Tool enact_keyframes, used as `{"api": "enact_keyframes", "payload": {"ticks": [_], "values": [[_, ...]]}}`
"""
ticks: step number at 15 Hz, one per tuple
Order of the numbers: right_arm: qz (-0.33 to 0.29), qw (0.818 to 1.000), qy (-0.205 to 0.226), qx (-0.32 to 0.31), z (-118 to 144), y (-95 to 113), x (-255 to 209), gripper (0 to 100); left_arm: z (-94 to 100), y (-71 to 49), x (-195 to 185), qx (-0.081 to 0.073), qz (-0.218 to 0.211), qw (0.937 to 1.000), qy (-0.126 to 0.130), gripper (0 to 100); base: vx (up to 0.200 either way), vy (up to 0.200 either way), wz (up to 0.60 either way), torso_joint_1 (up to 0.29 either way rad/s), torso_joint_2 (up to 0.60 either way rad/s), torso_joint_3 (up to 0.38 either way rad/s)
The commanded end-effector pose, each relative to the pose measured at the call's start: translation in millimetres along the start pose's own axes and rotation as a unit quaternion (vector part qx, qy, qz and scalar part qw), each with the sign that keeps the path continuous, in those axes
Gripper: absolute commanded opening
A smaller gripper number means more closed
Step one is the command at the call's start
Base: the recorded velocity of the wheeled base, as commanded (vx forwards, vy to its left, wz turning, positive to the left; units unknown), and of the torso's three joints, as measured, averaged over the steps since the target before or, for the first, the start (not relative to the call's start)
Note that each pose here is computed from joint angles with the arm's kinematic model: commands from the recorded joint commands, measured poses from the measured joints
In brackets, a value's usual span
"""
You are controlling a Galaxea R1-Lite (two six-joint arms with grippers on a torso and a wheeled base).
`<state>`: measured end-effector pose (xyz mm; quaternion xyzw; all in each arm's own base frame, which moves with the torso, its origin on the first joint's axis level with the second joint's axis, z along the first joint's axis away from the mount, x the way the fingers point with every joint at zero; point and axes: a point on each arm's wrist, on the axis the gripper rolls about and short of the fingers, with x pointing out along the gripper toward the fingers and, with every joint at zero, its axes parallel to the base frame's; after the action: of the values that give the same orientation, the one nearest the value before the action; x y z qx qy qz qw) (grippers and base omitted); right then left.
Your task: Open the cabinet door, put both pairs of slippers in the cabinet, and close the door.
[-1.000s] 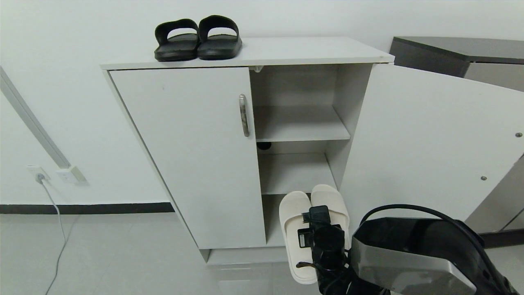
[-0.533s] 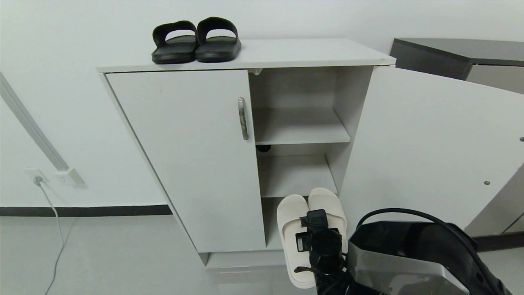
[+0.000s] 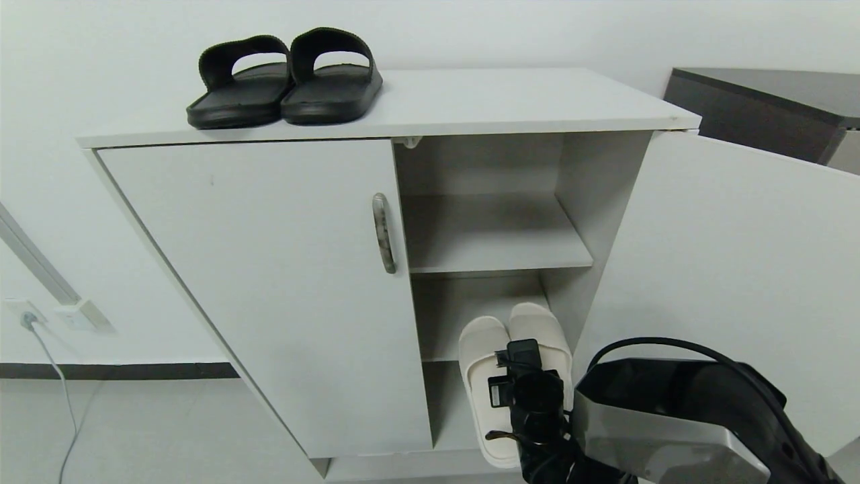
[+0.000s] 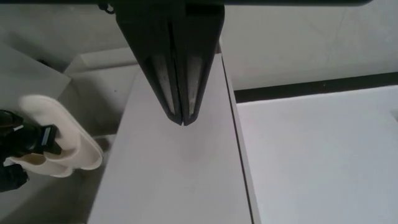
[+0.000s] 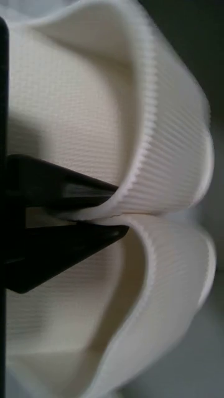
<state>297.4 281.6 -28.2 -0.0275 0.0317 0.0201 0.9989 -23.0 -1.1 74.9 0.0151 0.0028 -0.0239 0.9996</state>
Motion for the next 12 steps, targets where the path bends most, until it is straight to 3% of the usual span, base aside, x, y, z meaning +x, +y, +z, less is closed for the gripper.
{"api": "enact_keyframes", "payload": {"ticks": [1,3,12], "values": [[-0.004,1.0,-0.014,0.017,15.1,-2.7,2.3,0,0.4,0.0,0.1,0.0,0.0,1.0,-0.001,0,0.0,0.0,0.0,0.0,0.0,0.0],[-0.008,0.999,-0.021,0.025,28.1,-7.2,6.4,0,0.4,0.0,0.1,0.0,0.0,1.0,-0.001,0,0.0,0.0,0.0,0.0,0.0,0.0],[0.002,0.998,0.052,0.03,41.0,7.2,57.5,0,0.4,0.0,0.1,0.0,0.0,1.0,-0.001,0,0.0,0.0,0.0,0.0,0.0,0.0]]}}
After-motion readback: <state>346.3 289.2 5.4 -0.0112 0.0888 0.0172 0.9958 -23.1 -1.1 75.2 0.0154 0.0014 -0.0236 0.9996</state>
